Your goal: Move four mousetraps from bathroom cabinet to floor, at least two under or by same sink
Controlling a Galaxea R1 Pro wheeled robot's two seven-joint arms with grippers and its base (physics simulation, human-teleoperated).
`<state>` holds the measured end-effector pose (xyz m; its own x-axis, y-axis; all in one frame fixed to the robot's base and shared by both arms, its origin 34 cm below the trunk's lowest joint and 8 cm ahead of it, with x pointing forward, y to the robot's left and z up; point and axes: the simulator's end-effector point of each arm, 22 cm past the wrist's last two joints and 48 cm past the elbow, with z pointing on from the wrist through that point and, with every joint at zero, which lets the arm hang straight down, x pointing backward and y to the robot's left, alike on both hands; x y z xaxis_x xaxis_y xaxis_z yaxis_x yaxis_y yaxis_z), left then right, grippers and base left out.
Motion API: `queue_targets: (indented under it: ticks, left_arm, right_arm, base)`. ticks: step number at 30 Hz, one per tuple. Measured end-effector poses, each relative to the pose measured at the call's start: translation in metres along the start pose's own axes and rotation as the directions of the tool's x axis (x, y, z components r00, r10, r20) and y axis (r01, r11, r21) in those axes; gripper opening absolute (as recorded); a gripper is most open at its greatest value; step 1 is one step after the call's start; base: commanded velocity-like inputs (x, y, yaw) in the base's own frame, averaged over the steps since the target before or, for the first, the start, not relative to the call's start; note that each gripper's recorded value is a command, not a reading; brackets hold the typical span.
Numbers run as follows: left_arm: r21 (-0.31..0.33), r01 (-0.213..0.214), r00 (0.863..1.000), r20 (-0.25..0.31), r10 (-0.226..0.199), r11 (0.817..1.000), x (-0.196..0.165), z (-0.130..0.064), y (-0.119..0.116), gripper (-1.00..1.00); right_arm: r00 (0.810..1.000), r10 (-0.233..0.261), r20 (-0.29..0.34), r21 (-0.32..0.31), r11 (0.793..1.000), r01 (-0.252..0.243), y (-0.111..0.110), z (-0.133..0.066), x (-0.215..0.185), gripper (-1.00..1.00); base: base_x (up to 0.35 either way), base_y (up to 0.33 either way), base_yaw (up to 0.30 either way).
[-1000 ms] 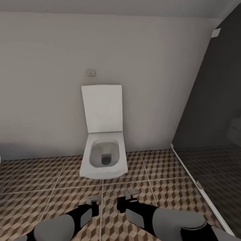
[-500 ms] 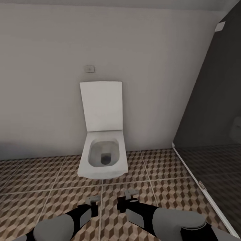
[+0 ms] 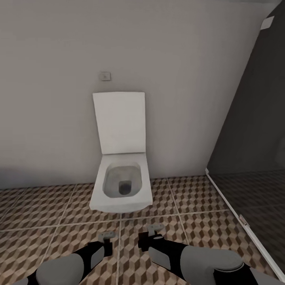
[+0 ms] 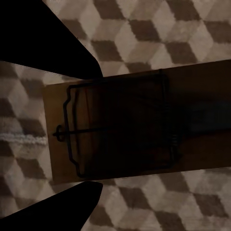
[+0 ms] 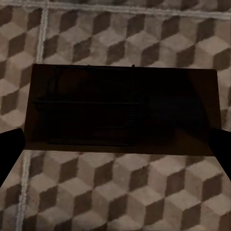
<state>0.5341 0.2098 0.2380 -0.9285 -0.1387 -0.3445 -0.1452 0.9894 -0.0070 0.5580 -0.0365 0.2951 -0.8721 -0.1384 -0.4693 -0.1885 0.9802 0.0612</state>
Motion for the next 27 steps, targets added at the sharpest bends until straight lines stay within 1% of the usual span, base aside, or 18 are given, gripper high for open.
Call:
queue_targets:
  ticks: [5, 11, 14, 19, 24, 27]
  left_arm:
    - [-0.011, 0.001, 1.000, 0.000, -0.001, 1.000, 0.006, 0.010, 0.007, -1.00]
    - [-0.012, 0.002, 1.000, 0.001, -0.002, 1.000, 0.014, 0.022, 0.010, -1.00]
    - [-0.012, 0.002, 1.000, -0.006, -0.002, 1.000, 0.018, 0.026, 0.011, -1.00]
    - [-0.014, 0.003, 1.000, 0.010, -0.003, 1.000, 0.015, 0.027, 0.011, -1.00]
    - [-0.016, 0.003, 1.000, 0.024, -0.003, 1.000, 0.012, 0.027, 0.011, -1.00]
    - [-0.018, 0.002, 1.000, 0.020, -0.001, 1.000, 0.014, 0.028, 0.012, -1.00]
  right_arm:
    - [1.000, 0.001, 0.001, 0.000, 1.000, -0.001, 0.000, 0.009, 0.008, -1.00]
    - [1.000, 0.001, 0.002, 0.000, 1.000, -0.001, 0.000, 0.019, 0.017, -1.00]
    - [1.000, 0.002, -0.007, -0.001, 1.000, -0.002, 0.000, 0.023, 0.022, -1.00]
    - [1.000, 0.002, -0.007, -0.003, 1.000, -0.002, 0.000, 0.023, 0.023, -1.00]
    - [1.000, 0.001, -0.009, -0.006, 1.000, -0.001, 0.002, 0.023, 0.023, -1.00]
    - [1.000, 0.001, -0.015, -0.006, 1.000, -0.001, 0.002, 0.024, 0.025, -1.00]
  base:
    - [0.013, 0.003, 0.000]
    - [0.006, 0.000, 0.000]
    - [0.157, 0.000, 0.000]
    - [0.146, 0.000, 0.000]
    - [0.024, 0.000, 0.000]
    - [0.005, 0.000, 0.000]
